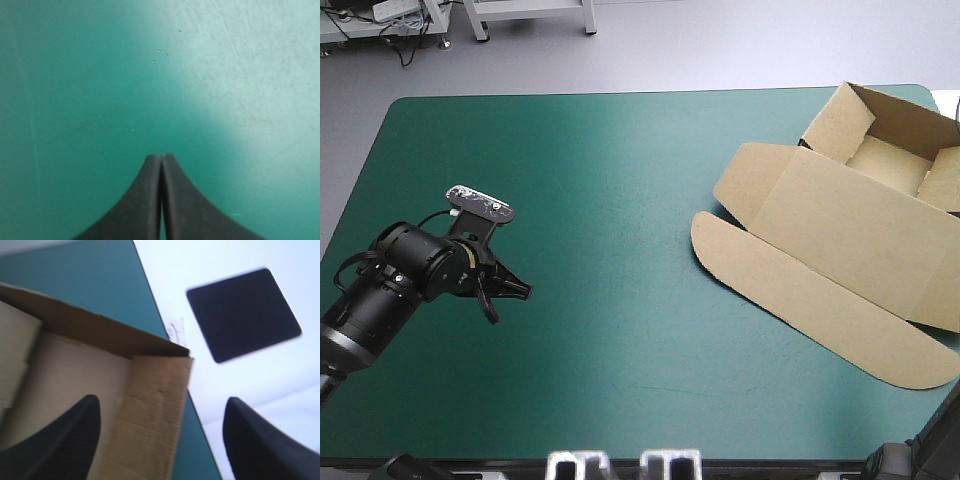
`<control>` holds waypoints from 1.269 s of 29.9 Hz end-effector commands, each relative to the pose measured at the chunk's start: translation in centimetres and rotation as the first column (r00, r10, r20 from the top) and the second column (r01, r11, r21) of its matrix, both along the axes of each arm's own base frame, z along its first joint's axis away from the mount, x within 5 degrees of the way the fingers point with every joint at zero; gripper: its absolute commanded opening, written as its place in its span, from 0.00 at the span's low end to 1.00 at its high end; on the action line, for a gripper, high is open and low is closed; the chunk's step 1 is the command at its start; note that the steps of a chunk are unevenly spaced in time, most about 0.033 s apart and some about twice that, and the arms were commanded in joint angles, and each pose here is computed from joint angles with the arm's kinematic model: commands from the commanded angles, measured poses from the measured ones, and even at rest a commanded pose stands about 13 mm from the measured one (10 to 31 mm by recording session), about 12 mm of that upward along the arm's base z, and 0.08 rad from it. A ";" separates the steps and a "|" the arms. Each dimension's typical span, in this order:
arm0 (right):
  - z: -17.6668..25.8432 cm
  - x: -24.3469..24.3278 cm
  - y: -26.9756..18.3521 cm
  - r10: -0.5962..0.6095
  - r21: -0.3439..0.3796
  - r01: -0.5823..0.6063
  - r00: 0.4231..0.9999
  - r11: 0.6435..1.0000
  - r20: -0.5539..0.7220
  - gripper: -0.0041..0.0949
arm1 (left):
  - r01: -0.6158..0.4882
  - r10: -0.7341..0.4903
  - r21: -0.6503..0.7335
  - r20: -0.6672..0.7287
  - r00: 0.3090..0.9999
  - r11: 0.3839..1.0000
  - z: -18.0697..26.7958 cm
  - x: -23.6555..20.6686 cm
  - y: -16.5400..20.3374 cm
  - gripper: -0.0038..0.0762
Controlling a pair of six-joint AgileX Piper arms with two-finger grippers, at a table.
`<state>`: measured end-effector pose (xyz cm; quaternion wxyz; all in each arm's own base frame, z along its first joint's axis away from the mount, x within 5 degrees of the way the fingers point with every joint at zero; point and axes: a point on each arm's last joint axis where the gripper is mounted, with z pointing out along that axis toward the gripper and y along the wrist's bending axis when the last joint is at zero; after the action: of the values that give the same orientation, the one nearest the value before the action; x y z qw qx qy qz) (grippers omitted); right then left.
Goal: Fold the box
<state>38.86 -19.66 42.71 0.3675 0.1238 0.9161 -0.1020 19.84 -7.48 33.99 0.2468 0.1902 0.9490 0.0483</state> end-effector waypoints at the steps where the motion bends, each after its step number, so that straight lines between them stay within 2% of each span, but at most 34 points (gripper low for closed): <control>1: 7.2 -4.0 4.0 0.112 0.064 -0.132 0.962 0.989 0.249 0.49 | 0.005 -0.003 -0.028 0.090 0.996 1.000 1.3 0.1 0.1 0.04; 3: 8.5 -4.5 6.1 0.202 0.118 -0.252 0.923 0.961 0.328 0.32 | 0.009 -0.006 -0.034 0.104 0.995 0.999 1.4 0.1 0.0 0.04; 6: 9.3 -5.2 9.1 0.307 0.092 -0.356 0.889 0.930 0.339 0.07 | 0.008 -0.001 -0.052 0.127 0.992 0.999 1.5 0.3 -0.1 0.04; 7: 9.3 -5.5 10.2 0.342 0.076 -0.384 0.884 0.920 0.320 0.02 | 0.005 0.004 -0.062 0.138 0.990 0.998 1.6 0.4 -0.2 0.04; 11: 7.7 -7.0 14.2 0.454 0.034 -0.470 0.868 0.882 0.201 0.02 | 0.005 0.006 -0.077 0.147 0.989 0.997 1.7 0.4 -0.3 0.04; 17: 3.1 -10.1 18.8 0.572 0.086 -0.572 0.820 0.816 0.019 0.02 | 0.016 0.000 -0.091 0.176 0.984 0.996 1.8 0.7 -0.4 0.04; 21: 0.9 -13.2 20.7 0.626 0.126 -0.619 0.779 0.776 -0.031 0.02 | 0.018 0.001 -0.104 0.175 0.985 0.994 1.8 0.6 -0.5 0.04; 26: -0.7 -16.9 20.9 0.618 0.126 -0.611 0.786 0.782 -0.029 0.02 | 0.036 -0.017 -0.124 0.148 0.989 0.992 1.4 0.2 -0.7 0.04; 31: -2.9 -20.5 20.8 0.601 0.077 -0.598 0.798 0.798 -0.029 0.02 | 0.026 -0.014 -0.137 0.090 0.996 0.990 0.0 -0.8 -0.5 0.04; 38: -6.3 -25.1 20.9 0.588 0.078 -0.584 0.808 0.808 -0.036 0.02 | 0.016 -0.007 -0.200 0.044 0.999 0.980 -0.7 -3.0 0.0 0.04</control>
<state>15.03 1.15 36.24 0.3078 -0.1597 0.9367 0.0477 17.61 -7.63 32.03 0.2575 0.1757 0.9499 -0.0233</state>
